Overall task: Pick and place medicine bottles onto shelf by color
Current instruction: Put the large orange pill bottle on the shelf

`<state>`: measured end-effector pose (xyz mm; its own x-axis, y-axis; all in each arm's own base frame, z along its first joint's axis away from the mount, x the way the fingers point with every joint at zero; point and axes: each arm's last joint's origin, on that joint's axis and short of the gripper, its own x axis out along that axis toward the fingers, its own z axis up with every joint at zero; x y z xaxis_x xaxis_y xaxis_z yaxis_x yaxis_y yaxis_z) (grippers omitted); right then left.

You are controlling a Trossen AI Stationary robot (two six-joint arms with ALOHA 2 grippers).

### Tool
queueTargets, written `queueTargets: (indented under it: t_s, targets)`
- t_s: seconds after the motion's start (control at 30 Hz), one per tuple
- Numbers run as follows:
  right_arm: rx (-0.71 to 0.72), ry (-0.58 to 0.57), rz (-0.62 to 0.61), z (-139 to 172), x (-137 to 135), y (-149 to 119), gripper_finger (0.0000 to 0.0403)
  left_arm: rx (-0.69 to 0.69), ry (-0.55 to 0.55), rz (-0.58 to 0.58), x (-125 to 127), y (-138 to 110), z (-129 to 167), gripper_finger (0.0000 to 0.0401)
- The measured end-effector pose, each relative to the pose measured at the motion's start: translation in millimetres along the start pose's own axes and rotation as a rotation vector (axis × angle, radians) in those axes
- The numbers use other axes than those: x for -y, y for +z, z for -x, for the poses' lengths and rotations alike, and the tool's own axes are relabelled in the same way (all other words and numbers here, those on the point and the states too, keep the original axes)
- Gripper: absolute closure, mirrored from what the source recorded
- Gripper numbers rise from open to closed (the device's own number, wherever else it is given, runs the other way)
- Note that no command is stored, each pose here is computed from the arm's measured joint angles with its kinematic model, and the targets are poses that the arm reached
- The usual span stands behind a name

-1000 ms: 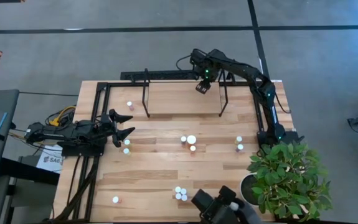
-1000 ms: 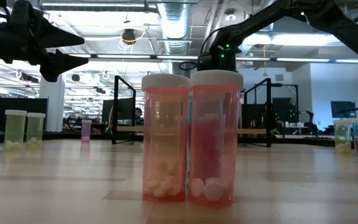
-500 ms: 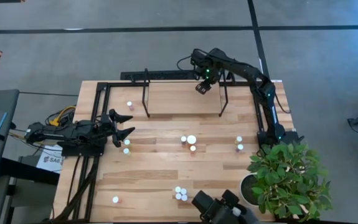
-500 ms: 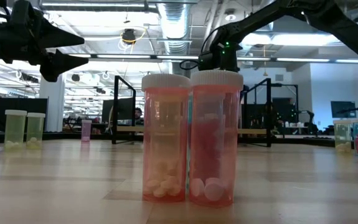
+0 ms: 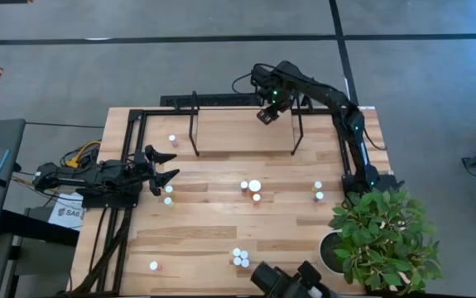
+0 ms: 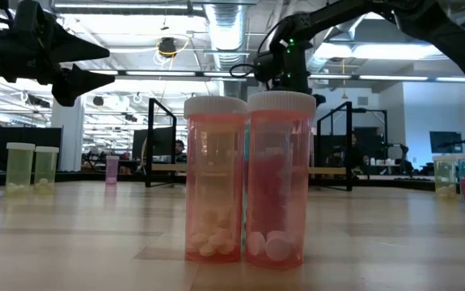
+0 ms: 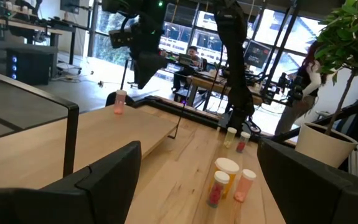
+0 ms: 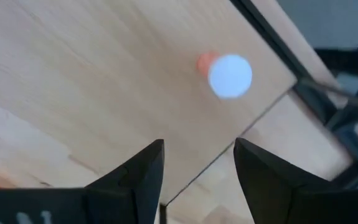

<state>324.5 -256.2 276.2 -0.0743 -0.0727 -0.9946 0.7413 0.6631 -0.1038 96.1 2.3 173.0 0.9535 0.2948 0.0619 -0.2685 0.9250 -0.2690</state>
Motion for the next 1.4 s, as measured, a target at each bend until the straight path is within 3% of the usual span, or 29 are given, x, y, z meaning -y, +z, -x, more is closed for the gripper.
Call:
queueTargets:
  t_s: [0.3, 0.5, 0.93, 1.07, 1.27, 1.4]
  targets:
    - [-0.023, 0.025, -0.351, 4, -21, -6, 0.0186, 0.000, 0.000, 0.000, 0, 0, 0, 0.0090]
    - [-0.054, 0.086, -0.424, 8, -55, -16, 0.0186, -0.001, 0.001, 0.000, 0, 0, 0, 0.0090]
    - [-0.116, 0.138, -0.420, 13, -124, -47, 0.0185, 0.001, 0.001, 0.000, 0, 0, 0, 0.0090]
    - [-0.176, 0.142, -0.390, 10, -154, -72, 0.0181, 0.000, 0.001, 0.000, 0, 0, 0, 0.0090]
    - [-0.221, 0.079, -0.345, 11, -183, -130, 0.0180, 0.000, 0.001, 0.000, 0, 0, 0, 0.0090]
    - [-0.128, 0.149, -0.359, 18, -195, -153, 0.0187, 0.000, 0.001, 0.000, 0, 0, 0, 0.0090]
